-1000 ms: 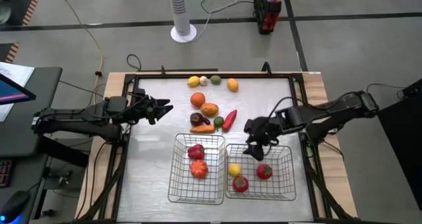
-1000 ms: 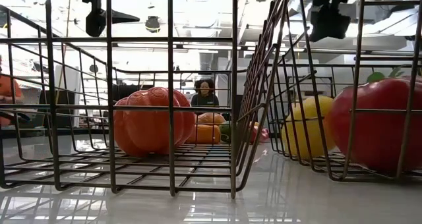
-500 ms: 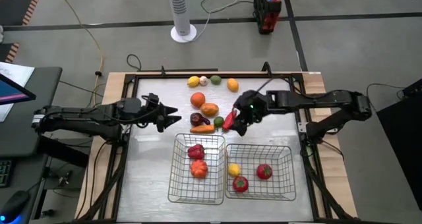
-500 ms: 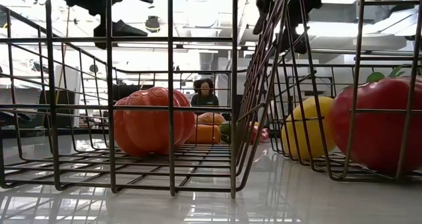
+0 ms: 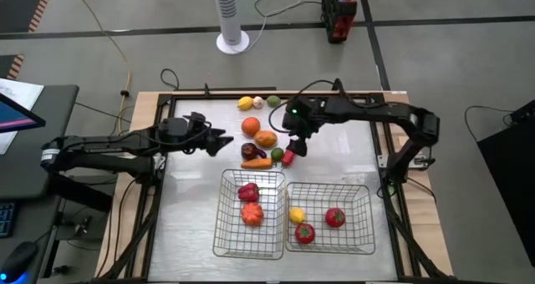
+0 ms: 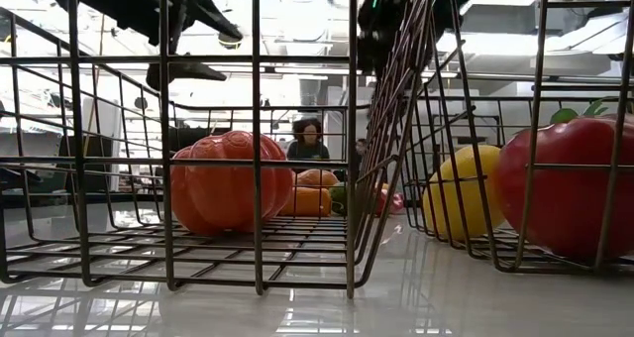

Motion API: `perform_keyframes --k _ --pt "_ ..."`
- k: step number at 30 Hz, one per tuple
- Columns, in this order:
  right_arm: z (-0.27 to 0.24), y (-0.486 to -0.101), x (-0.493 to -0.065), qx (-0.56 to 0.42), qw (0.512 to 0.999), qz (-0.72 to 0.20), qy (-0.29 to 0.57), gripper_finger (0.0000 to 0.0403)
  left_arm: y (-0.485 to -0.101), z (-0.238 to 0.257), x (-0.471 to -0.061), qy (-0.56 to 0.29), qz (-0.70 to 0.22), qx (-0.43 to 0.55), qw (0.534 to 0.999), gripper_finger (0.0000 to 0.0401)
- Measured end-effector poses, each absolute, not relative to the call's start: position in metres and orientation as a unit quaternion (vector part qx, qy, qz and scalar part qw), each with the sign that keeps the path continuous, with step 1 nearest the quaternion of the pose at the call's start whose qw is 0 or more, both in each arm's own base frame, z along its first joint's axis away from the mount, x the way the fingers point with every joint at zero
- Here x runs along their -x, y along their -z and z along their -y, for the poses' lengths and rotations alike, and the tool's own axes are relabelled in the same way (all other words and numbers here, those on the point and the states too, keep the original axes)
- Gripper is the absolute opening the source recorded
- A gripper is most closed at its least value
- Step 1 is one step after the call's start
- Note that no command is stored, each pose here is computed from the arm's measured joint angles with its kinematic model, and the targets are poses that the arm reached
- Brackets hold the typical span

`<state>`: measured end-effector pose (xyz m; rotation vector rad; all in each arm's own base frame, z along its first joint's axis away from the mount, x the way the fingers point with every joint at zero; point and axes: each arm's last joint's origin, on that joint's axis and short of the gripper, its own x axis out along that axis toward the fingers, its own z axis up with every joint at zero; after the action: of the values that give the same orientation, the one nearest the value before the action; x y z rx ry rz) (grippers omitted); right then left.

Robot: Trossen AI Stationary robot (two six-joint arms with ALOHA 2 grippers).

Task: Sort produce into baskets
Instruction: Put the red chili into the left wire basket

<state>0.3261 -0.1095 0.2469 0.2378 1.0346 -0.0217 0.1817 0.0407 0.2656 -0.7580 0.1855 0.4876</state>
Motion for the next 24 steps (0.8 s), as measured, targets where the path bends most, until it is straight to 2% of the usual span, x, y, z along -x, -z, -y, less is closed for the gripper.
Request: perform_keyframes --k 4,9,16,24 --pt "0.120 -0.223 -0.325 -0.062 0.838 -0.541 -0.047 0.0318 -0.266 -0.045 -0.180 -0.299 -0.057 0.368 0.879 0.0324" --pt "0.121 -0.213 -0.323 -0.014 0.820 -0.566 -0.087 0.0343 -0.267 -0.046 -0.179 -0.317 -0.034 0.400 0.859 0.0324" --pt "0.127 -0.215 -0.329 0.044 0.827 -0.561 -0.025 0.0396 -0.267 -0.045 -0.180 -0.313 -0.031 0.411 0.856 0.0324" --pt "0.123 -0.211 -0.331 0.062 0.820 -0.569 -0.031 0.0384 -0.268 -0.044 -0.180 -0.299 -0.038 0.399 0.866 0.0324"
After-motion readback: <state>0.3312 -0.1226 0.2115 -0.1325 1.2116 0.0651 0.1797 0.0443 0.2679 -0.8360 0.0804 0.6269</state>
